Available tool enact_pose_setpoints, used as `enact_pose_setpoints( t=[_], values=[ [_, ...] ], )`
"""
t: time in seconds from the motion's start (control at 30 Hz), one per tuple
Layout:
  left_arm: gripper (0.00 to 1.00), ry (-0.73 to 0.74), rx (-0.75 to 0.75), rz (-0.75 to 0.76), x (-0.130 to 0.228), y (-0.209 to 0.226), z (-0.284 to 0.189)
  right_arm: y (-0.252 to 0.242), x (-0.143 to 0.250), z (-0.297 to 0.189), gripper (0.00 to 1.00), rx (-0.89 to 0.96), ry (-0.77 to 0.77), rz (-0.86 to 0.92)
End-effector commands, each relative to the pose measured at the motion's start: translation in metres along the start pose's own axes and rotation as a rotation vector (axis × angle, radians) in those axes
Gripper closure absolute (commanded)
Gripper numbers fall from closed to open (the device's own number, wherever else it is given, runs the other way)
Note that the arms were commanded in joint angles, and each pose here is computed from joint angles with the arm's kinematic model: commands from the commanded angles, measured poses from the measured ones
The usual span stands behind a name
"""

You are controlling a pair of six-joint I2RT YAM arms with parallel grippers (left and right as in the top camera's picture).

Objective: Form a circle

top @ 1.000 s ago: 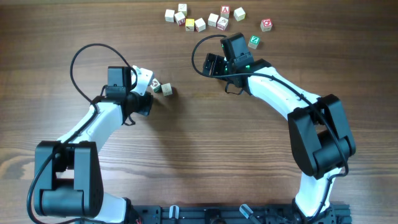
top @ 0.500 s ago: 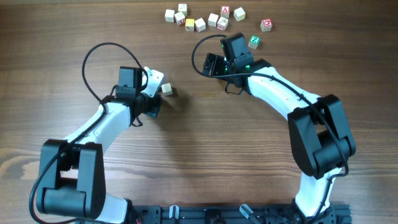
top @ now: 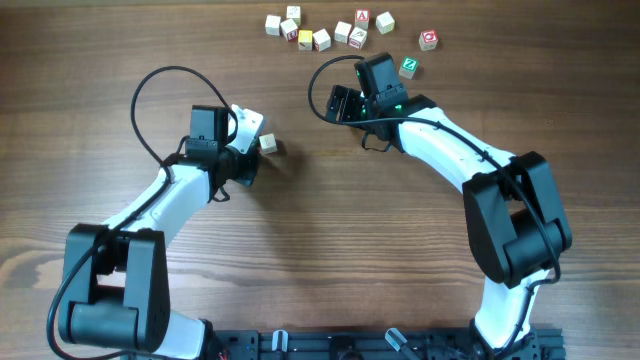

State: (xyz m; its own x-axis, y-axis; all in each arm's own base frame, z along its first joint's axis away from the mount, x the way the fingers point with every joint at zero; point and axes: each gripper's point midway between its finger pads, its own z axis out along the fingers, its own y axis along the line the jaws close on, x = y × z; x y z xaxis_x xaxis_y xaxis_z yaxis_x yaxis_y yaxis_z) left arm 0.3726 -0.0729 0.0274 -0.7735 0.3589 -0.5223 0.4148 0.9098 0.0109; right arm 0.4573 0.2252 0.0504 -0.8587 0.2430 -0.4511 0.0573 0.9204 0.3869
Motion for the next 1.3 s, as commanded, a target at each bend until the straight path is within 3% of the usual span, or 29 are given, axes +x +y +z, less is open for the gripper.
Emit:
enact_pose_setpoints(
  t=[0.0,0.17,0.37,0.57,0.9,1.13,1.2,1.27],
  values=[
    [0.64,0.010,0.005,0.004,0.004,-0.001,0.003,-0.003,-0.002,0.002,0.01,0.016,-0.011,0.008],
    [0.61,0.010,0.005,0.004,0.004,-0.001,0.003,-0.003,-0.002,0.002,0.00,0.016,-0.011,0.008],
    [0.42,-0.008,-0.001,0.007,-0.001,0.000,0.003,-0.003,-0.002,0.002,0.00,0.016,-0.011,0.008],
    [0.00,-0.108,-0.027,0.018,-0.026,0.005,-0.007,-0.003,-0.002,0.002,0.01,0.017,-0.012,0.008],
    [0.00,-0.296,-0.122,0.007,-0.070,0.019,-0.072,-0.002,-0.002,0.002,0.00,0.012,-0.009,0.008],
    [0.00,-0.222,-0.177,-0.540,-0.029,0.070,-0.073,0.017,0.012,0.000,0.01,-0.101,0.070,0.008],
    [0.00,-0.185,-0.136,-0.682,-0.015,0.072,-0.070,0.019,0.015,0.000,0.22,-0.100,0.079,0.002],
    [0.00,-0.161,-0.137,-0.693,-0.008,0.072,-0.067,0.022,0.019,0.001,0.36,-0.101,0.087,-0.006]
  ],
)
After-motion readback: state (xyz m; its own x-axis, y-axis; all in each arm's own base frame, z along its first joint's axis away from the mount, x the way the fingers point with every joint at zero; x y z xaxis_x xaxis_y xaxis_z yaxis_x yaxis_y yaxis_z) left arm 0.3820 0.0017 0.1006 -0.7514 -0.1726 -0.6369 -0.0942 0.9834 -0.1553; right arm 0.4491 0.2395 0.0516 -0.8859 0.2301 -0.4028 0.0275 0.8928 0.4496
